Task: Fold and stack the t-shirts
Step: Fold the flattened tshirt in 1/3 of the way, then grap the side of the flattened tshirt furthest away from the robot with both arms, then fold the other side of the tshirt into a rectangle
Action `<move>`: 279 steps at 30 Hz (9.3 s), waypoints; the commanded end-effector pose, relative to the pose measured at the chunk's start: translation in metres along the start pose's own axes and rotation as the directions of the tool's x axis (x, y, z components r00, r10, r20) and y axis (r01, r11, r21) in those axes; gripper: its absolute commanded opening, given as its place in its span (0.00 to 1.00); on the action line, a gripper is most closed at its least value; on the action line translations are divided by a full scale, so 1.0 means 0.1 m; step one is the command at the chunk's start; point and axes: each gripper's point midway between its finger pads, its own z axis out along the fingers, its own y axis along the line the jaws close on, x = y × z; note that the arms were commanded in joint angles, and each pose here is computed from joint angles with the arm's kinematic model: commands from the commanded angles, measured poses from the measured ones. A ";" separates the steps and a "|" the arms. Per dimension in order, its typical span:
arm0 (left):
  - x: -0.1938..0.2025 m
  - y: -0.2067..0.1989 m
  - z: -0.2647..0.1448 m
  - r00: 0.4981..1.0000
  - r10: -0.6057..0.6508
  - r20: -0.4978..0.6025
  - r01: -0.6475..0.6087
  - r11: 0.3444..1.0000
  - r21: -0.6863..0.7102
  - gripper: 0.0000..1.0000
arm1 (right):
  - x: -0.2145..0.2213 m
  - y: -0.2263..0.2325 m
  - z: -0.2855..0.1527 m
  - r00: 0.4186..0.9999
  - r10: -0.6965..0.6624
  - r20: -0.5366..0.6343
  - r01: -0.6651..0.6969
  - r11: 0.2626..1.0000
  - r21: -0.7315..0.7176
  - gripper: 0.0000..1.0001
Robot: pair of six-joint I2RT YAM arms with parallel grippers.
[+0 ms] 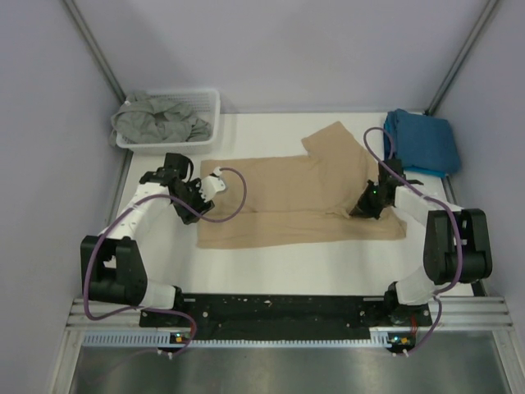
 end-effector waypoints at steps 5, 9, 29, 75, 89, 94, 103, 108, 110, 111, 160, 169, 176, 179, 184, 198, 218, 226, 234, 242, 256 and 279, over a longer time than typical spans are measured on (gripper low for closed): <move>-0.02 0.03 0.04 1.000 0.002 0.010 -0.002 1.000 -0.006 0.56 | -0.21 0.36 0.01 0.992 -0.117 0.056 0.119 0.992 -0.031 0.00; 0.00 0.04 0.05 1.000 0.001 -0.001 -0.001 1.000 -0.009 0.56 | -0.34 0.53 0.09 0.984 -0.168 0.064 0.170 0.985 -0.026 0.00; 0.04 0.05 0.08 1.000 -0.009 -0.024 0.009 1.000 -0.013 0.56 | -0.51 0.83 0.45 0.977 -0.212 0.028 0.213 0.975 -0.069 0.00; 0.13 0.01 0.11 0.998 -0.015 -0.056 0.015 1.000 -0.002 0.56 | -0.33 0.91 0.43 0.575 -0.814 -0.081 0.810 0.552 0.198 0.33; 0.16 0.00 0.13 0.998 -0.015 -0.068 0.016 1.000 0.004 0.56 | -0.43 0.99 0.43 0.579 -0.813 -0.063 0.802 0.555 0.221 0.00; 0.15 0.00 0.13 0.998 -0.020 -0.067 0.021 1.000 0.008 0.57 | -0.41 1.21 0.38 0.611 -0.792 0.007 0.782 0.605 0.153 0.00; 0.18 -0.02 0.14 0.997 -0.016 -0.072 0.017 1.000 0.009 0.56 | -0.42 1.37 0.52 0.752 -0.655 0.071 0.656 0.754 0.012 0.00; 0.19 -0.03 0.14 0.997 -0.017 -0.075 0.018 1.000 0.010 0.57 | -0.39 1.32 0.61 0.785 -0.618 0.049 0.619 0.785 -0.017 0.05; 0.18 -0.03 0.13 0.997 -0.017 -0.074 0.017 1.000 0.009 0.56 | -0.35 1.36 0.62 0.785 -0.617 0.045 0.619 0.784 -0.052 0.18; 0.18 -0.03 0.13 0.997 -0.017 -0.073 0.018 1.000 0.011 0.57 | -0.34 1.40 0.61 0.785 -0.618 0.048 0.620 0.781 -0.071 0.26; 0.02 -0.92 0.26 0.968 0.189 0.162 -0.195 0.981 0.022 0.00 | -0.20 -1.59 -0.77 0.768 0.463 0.441 -0.530 0.847 0.033 0.00; 0.20 -1.62 0.02 0.915 0.333 0.227 -0.380 0.901 0.209 0.00 | 0.06 -1.49 -1.04 0.741 0.464 0.485 -0.513 0.858 -0.038 0.00; 0.44 -1.68 -0.03 0.881 0.445 0.161 -0.472 0.857 0.207 0.00 | -0.05 -1.41 -1.21 0.644 0.576 0.504 -0.603 0.787 -0.129 0.00; 0.44 -1.65 -0.04 0.863 0.483 0.149 -0.505 0.842 0.193 0.00 | -0.10 -1.39 -1.24 0.596 0.640 0.485 -0.664 0.733 -0.151 0.00; 0.41 -1.61 -0.08 0.838 0.528 0.137 -0.546 0.819 0.179 0.00 | -0.02 -1.56 -1.44 0.564 0.625 0.540 -0.729 0.683 -0.029 0.00; 0.67 -1.58 -0.05 0.770 0.638 -0.024 -0.616 0.751 0.237 0.00 | 0.35 -1.82 -1.63 0.520 0.601 0.607 -0.812 0.568 0.134 0.00; -0.75 -0.54 -0.43 0.951 0.244 0.188 -0.239 0.970 -0.051 0.67 | -1.40 -0.85 -2.41 0.600 0.185 0.778 -0.361 0.931 0.057 0.59; -1.03 0.42 -0.18 0.953 -0.120 0.278 0.129 0.992 -0.013 0.60 | -1.95 0.89 -1.64 0.715 -0.394 0.578 0.424 0.901 0.090 0.61; -0.88 1.00 0.24 0.933 -0.285 0.219 0.306 0.949 -0.072 0.60 | -2.17 1.04 -0.34 0.752 -0.604 0.266 0.583 0.797 0.161 0.61; -0.67 1.26 0.54 0.910 -0.375 0.175 0.389 0.920 -0.049 0.62 | -2.32 0.81 0.51 0.749 -0.660 0.061 0.629 0.736 0.249 0.62; -0.74 1.30 0.94 0.901 -0.404 0.160 0.397 0.915 0.073 0.60 | -1.84 0.65 1.00 0.732 -0.674 -0.094 0.679 0.714 0.173 0.34; -0.81 0.97 0.42 0.947 -0.238 0.217 0.218 0.970 0.111 0.00 | -1.51 0.83 -0.22 0.696 -0.715 0.067 0.700 0.697 0.155 0.00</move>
